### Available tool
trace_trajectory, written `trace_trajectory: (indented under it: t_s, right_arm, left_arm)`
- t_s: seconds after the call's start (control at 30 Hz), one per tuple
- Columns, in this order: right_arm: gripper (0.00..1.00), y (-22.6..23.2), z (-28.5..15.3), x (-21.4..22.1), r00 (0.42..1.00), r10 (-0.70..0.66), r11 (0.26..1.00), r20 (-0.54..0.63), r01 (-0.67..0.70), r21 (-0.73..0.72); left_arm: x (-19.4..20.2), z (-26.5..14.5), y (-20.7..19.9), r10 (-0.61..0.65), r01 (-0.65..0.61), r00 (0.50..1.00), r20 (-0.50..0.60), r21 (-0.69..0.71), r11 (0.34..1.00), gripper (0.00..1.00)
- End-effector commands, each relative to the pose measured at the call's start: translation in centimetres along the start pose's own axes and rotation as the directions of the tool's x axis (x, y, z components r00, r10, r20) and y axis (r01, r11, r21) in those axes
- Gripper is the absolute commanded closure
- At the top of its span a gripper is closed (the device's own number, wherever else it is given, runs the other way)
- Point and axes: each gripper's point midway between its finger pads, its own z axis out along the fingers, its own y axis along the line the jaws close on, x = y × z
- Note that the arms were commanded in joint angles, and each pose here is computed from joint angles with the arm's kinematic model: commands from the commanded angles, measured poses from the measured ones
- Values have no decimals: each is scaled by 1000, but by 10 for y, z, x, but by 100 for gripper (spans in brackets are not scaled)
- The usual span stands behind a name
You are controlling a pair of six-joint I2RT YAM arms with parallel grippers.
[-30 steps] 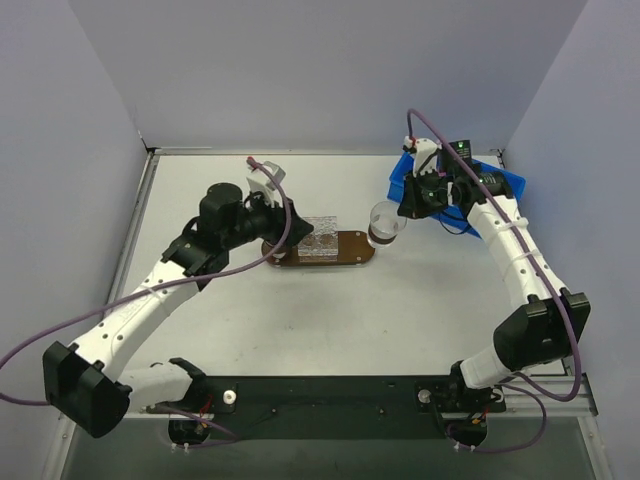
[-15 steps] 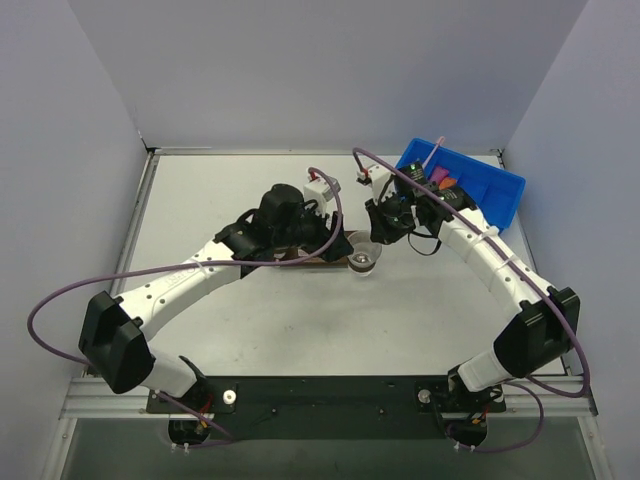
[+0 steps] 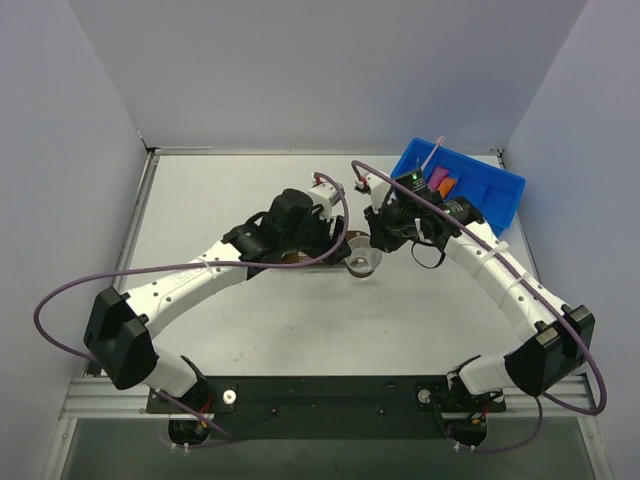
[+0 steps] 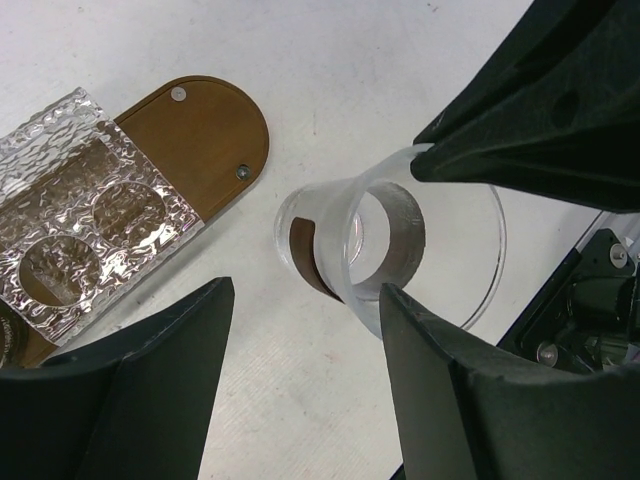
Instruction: Prepare toiletry sets of a toothbrush and toothpaste on the tray
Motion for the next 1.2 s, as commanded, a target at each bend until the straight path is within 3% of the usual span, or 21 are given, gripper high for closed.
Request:
trace_trajectory:
  t_s: [0.0, 0.13, 0.3, 0.6, 0.73, 0.87, 1.03, 1.13, 1.17]
  right_arm:
    - [100, 10, -12, -14, 996, -34, 999, 77, 34, -3]
    - [100, 13, -12, -15, 996, -39, 999, 80, 39, 1]
    - [100, 16, -14, -16, 995, -48, 999, 91, 48, 9]
    - [100, 24, -12, -14, 994, -66, 998, 90, 67, -2]
    - [100, 24, -12, -17, 993, -68, 998, 101, 67, 6]
    - [100, 21, -10, -19, 992, -42, 999, 117, 39, 29]
    - [100, 11, -14, -18, 985, 32, 993, 167, -51, 107]
    - [82, 4, -19, -13, 979, 81, 981, 186, -112, 162]
    - [71, 3, -20, -12, 976, 105, 975, 193, -139, 173]
  left_arm:
    - [-21, 3, -13, -12, 9, 998, 58, 49, 999, 30]
    - [-16, 7, -14, -17, 15, 999, 44, 54, 998, 34]
    - [-7, 10, -15, -9, 8, 1000, 17, 57, 998, 52]
    - [2, 15, -24, -3, 4, 1000, -15, 91, 996, 62]
    - [7, 18, -26, 5, -1, 999, -37, 98, 995, 78]
    - [8, 19, -26, 1, 3, 999, -42, 96, 995, 100]
    - [3, 13, -24, -15, 16, 1000, -12, 77, 997, 100]
    - [-2, 10, -19, -38, 37, 999, 18, 48, 998, 100]
    - [-1, 9, -19, -43, 42, 999, 20, 46, 998, 100]
